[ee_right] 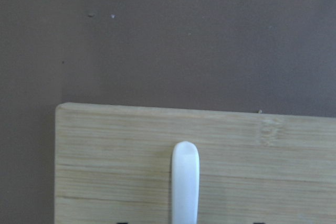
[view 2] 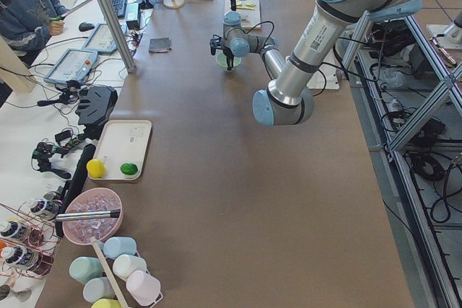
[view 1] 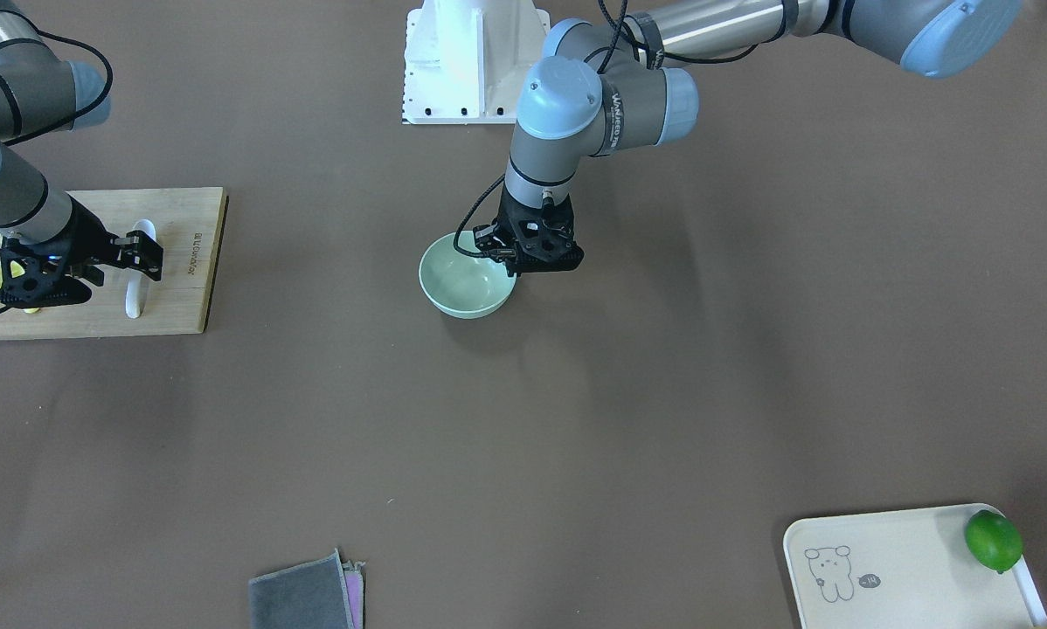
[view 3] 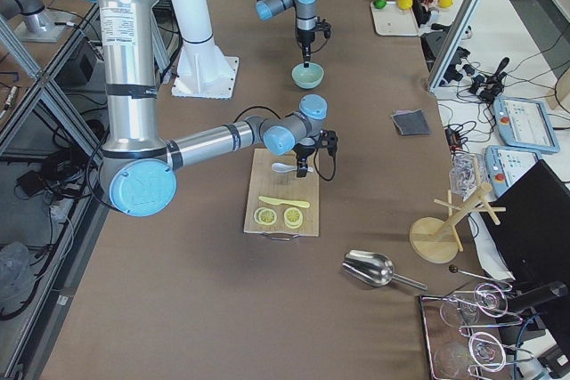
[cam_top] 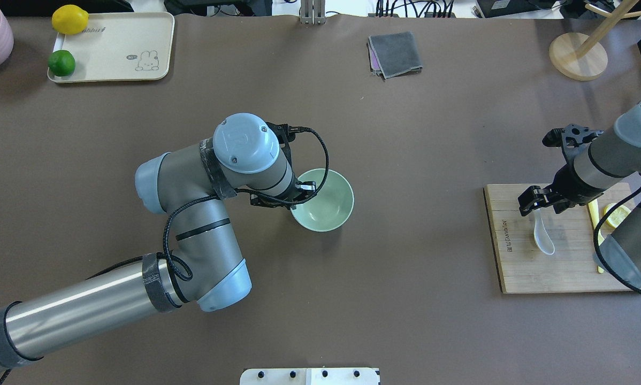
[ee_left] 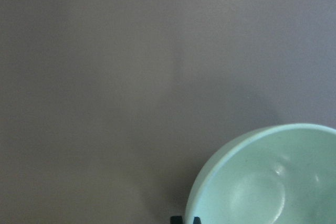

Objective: Place spoon in bowl
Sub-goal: 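Slide the bowl to table center with left gripper while right grasps white spoon, then release the bowl and withdraw the left gripper while the right lifts the spoon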

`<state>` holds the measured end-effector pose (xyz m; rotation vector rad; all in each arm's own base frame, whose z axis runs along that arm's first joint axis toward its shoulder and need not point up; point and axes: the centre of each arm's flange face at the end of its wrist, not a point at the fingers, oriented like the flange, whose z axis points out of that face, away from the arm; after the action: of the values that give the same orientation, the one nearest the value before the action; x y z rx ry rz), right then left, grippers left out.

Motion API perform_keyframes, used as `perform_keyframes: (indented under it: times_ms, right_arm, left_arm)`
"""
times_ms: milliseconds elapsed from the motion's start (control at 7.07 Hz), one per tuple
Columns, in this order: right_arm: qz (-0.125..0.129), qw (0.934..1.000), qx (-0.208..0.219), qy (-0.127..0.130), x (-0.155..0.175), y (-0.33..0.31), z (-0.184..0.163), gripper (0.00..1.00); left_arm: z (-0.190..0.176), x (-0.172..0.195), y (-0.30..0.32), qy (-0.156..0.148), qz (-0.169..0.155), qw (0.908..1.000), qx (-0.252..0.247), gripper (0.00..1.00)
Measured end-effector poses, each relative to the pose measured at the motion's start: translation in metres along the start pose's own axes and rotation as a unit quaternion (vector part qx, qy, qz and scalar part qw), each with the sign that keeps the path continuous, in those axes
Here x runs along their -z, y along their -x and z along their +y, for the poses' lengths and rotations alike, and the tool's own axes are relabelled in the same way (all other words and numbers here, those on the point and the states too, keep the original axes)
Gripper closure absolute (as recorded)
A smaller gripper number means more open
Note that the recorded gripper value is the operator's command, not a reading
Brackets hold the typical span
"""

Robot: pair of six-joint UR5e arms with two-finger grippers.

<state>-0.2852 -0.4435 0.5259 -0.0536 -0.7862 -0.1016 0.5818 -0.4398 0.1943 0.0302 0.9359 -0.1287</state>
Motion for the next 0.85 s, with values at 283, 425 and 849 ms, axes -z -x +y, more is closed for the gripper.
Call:
perform_keyframes:
  times_ms: [283,425,849]
  right_arm:
    - [0.002,1.0,0.005,0.004,-0.005,0.001,0.003,1.0]
    - [0.001,1.0,0.007,0.005,-0.005,0.002,0.003,1.0]
    - [-0.007,0.9998,0.018,-0.002,0.004,0.011,0.002,1.0]
  left_arm:
    - [0.0,0.0,0.0,0.0,0.0,1.0,0.0,0.95]
    - [0.0,0.0,0.001,0.0,0.0,1.0,0.0,0.1]
    - [-0.001,0.006,0.002,-0.002,0.003,1.0,-0.001,0.02]
